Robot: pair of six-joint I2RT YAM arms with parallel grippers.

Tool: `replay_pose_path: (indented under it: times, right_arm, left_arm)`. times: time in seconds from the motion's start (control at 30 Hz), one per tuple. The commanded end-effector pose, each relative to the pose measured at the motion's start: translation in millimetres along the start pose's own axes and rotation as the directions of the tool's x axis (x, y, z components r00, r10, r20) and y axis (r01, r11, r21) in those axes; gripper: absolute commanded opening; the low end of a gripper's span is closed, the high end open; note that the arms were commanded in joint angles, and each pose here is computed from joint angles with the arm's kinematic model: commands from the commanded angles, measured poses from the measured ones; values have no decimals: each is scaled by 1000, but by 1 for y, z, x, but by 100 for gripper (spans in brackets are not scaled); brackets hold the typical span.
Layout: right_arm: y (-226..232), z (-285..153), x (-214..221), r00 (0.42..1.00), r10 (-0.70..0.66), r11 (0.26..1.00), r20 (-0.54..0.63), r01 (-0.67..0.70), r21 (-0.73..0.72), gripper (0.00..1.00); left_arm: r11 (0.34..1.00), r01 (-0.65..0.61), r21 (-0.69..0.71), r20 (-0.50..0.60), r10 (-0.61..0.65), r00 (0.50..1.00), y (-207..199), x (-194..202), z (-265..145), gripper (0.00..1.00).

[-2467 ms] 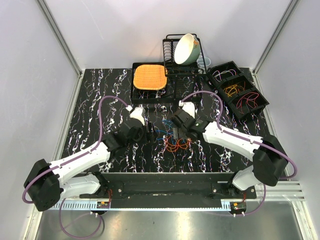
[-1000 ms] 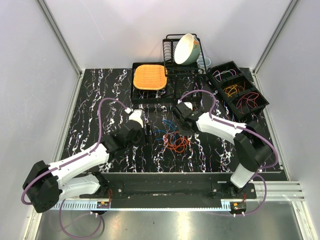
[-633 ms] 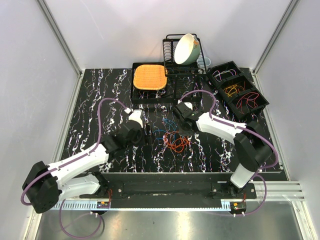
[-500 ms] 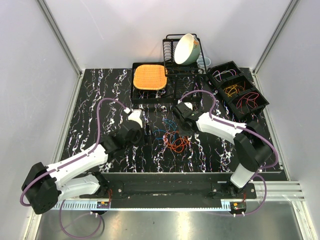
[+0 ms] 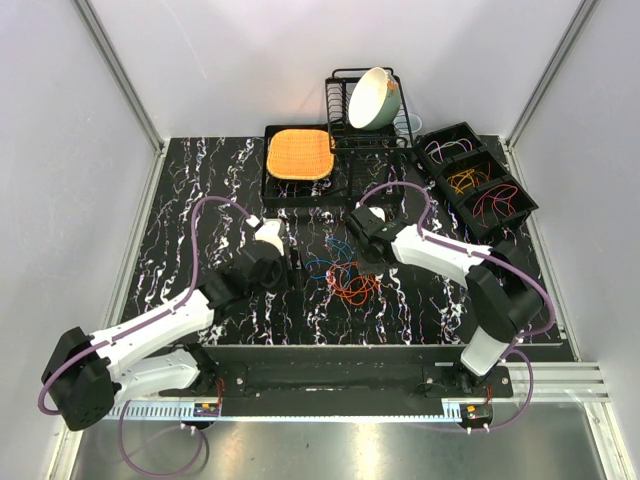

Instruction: Untangle the cables

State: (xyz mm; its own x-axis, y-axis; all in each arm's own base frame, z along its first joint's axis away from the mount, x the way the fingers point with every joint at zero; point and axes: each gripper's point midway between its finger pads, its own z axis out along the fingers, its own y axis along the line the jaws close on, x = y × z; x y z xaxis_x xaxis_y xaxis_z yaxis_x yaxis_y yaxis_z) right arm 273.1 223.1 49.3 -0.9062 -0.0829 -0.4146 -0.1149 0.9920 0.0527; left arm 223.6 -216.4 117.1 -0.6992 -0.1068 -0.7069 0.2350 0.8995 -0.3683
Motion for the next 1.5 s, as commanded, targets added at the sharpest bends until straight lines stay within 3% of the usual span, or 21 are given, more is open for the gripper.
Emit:
replay_pose_path:
  times: [0.0, 0.1, 0.13, 0.17, 0.43, 0.73, 0.97, 1.33, 1.47]
  right_arm:
    - [0, -1, -7, 1000, 13, 1000, 5, -13, 10, 26]
    - [0, -2, -9, 1000, 13, 1000, 7, -13, 11, 14]
    - [1, -3, -10, 1000, 13, 1000, 11, -13, 11, 3]
    - [1, -5, -12, 1000, 13, 1000, 16, -14, 11, 0]
    - [15, -89, -83, 979, 18, 999, 203, -8, -52, 0]
    - [19, -218, -175, 877, 58, 993, 478, 0, -122, 0]
    - [7, -273, -215, 804, 92, 992, 588, -21, -126, 0]
    - [-20, -301, -243, 748, 105, 994, 655, -71, -79, 0]
    - [-46, -333, -258, 683, 139, 990, 717, -124, -74, 0]
  left_arm:
    - [1000, -1, -2, 54, 2, 999, -2, -14, -2, 74]
    - [1000, -5, 2, 57, 4, 998, -4, -17, -4, 74]
    - [1000, -6, 0, 57, 6, 998, -5, -19, -7, 74]
    - [1000, -6, -3, 59, 6, 998, -5, -21, -9, 74]
    - [985, -91, -145, 48, 99, 994, 6, -64, -68, 74]
    - [940, -143, -309, 209, 213, 954, 41, -112, -134, 85]
    - [948, -137, -289, 247, 212, 945, 50, -99, -129, 89]
    - [929, -171, -328, 200, 245, 949, 55, -96, -120, 89]
    - [925, -177, -337, 190, 251, 949, 56, -95, -119, 89]
